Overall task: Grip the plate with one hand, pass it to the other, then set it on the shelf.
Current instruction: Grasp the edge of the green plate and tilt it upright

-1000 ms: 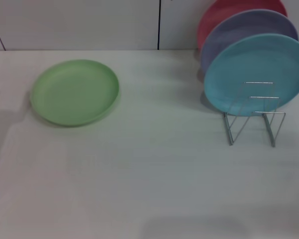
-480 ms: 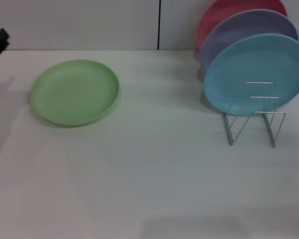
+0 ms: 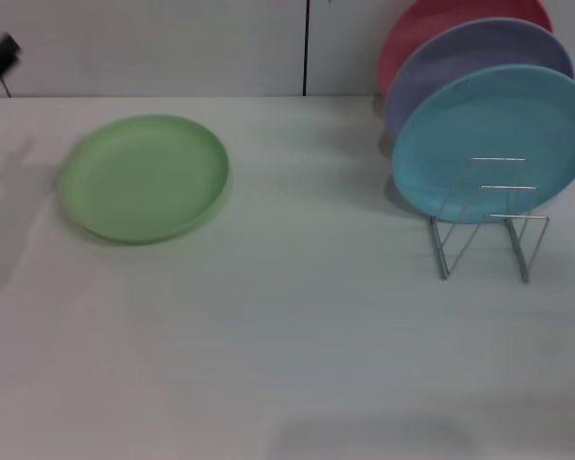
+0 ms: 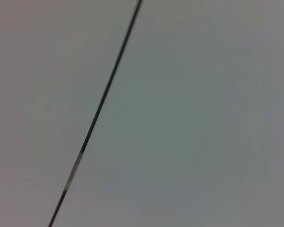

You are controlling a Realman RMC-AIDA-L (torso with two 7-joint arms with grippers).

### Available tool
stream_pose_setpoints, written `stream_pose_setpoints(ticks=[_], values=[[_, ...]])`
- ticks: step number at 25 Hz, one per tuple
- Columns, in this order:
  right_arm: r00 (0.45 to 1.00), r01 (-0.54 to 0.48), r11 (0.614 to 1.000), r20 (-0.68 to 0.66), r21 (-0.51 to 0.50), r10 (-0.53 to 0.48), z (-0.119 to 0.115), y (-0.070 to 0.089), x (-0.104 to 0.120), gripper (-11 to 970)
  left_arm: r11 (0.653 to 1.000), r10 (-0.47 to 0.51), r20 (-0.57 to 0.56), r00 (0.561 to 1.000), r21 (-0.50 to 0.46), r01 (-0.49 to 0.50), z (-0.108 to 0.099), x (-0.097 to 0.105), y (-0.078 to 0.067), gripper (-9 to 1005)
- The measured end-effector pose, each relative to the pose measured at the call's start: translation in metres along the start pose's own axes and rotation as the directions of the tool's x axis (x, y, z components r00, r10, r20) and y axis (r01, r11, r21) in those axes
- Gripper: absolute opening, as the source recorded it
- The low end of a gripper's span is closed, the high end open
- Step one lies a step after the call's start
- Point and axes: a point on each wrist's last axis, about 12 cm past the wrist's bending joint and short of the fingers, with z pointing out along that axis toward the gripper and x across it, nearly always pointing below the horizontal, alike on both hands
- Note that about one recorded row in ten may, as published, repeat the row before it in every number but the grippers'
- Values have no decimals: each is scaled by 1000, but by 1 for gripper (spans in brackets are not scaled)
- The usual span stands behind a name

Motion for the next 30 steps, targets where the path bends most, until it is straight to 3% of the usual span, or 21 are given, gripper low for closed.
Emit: stream_pose_setpoints(ticks=[3,4,5,7,11,14,15,17,18,19,20,23,24,25,26,28,30], values=[[1000,1,1000,-2,0,-1,-1,0,0,728,989,-118,108,987,107,107,-13,-9,0,867],[1000,2,1000,-2,0,-2,-1,-1,0,728,968,-166,161,973,215,130,-22,-18,-5,867],[1000,2,1000,-2,0,-2,-1,-1,0,728,968,-166,161,973,215,130,-22,-18,-5,867],[1000,3,1000,-3,1,-3,-1,-1,0,729,942,-157,170,973,323,96,-26,-26,-15,867],[1000,3,1000,-3,1,-3,-1,-1,0,728,872,29,105,994,484,-77,-25,-33,-41,866],[1000,3,1000,-3,1,-3,-1,-1,0,728,839,196,46,980,509,-191,-21,-28,-52,866],[1000,3,1000,-3,1,-3,-1,-1,0,728,839,196,46,980,509,-191,-21,-28,-52,866],[1000,3,1000,-3,1,-3,-1,-1,0,727,821,293,19,956,507,-262,-18,-26,-55,866],[1000,4,1000,-4,1,-4,-1,-1,0,727,805,360,1,933,505,-311,-16,-24,-56,866],[1000,4,1000,-4,2,-4,-2,-1,0,727,770,484,-28,874,488,-411,-13,-23,-56,866],[1000,4,1000,-4,2,-4,-2,-1,0,727,770,484,-28,874,488,-411,-13,-23,-56,866],[1000,4,1000,-4,2,-4,-2,-1,0,728,729,617,-65,784,420,-540,-9,-21,-52,865],[1000,4,1000,-4,2,-4,-2,-1,0,728,684,705,-96,702,353,-639,-6,-19,-50,865],[1000,4,1000,-4,2,-4,-2,-1,0,728,684,705,-96,702,353,-639,-6,-19,-50,865],[1000,4,1000,-4,2,-4,-2,-1,0,728,661,737,-107,668,322,-678,-4,-19,-49,865],[1000,4,1000,-4,2,-4,-2,-1,0,729,577,817,-142,559,201,-792,-1,-18,-45,865],[1000,4,1000,-4,2,-4,-2,-1,0,728,497,860,-174,479,81,-864,1,-17,-43,864]])
